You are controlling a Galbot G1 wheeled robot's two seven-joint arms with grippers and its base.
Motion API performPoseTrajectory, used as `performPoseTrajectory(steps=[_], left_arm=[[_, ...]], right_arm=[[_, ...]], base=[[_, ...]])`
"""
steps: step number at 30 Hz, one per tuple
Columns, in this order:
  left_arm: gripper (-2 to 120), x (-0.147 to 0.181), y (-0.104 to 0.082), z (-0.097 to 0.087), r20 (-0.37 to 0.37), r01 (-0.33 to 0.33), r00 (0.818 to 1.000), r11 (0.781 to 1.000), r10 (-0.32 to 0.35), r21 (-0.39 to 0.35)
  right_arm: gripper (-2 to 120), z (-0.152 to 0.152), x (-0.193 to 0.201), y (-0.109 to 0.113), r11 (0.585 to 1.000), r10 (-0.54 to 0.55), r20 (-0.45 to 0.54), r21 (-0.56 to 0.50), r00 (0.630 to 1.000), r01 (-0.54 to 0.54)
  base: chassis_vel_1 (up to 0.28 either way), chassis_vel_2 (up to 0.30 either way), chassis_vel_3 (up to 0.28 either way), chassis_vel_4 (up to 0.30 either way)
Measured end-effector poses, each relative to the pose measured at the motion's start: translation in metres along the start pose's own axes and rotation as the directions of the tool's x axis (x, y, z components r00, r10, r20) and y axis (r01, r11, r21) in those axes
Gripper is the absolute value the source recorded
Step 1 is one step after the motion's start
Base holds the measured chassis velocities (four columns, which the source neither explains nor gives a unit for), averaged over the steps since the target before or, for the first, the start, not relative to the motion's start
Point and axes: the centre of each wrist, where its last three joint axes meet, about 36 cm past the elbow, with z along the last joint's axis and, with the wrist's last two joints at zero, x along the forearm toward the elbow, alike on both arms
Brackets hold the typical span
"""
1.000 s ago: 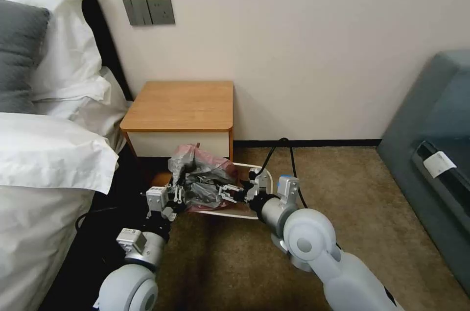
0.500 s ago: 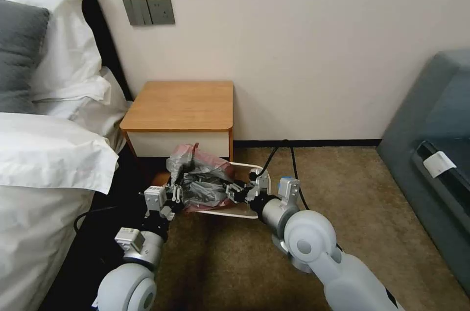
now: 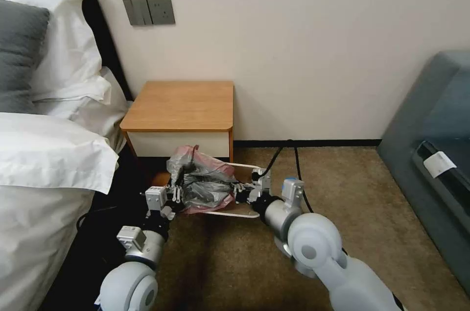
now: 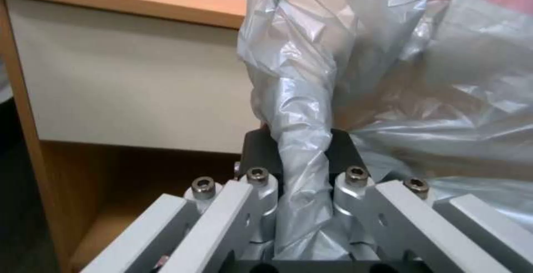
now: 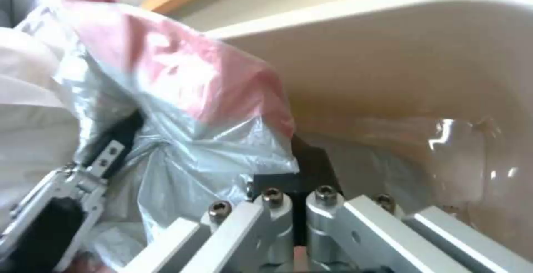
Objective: Pick up the garbage bag from the table and place it over the trash can.
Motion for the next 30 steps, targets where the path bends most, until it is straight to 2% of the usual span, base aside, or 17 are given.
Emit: performPoseTrajectory(steps=[15,30], left_arm=[[8,-0.005,0.001,0.002,-0.023,0.046,0.999,0.998,-0.045,0.032],[8,-0.007,0.007,-0.003,-0.011,0.064,0.998,0.997,-0.064,0.037]], right_arm=[[0,-0.015,0.042,0.004,1.0,0.022,0.043,-0.012,0.999,-0.021],[0,-0.024,0.055,-0.006,0.996,0.093,0.06,-0.006,0.994,-0.093]], base=[[0.0,0.0,0.0,0.0],[0.0,0.0,0.0,0.0]])
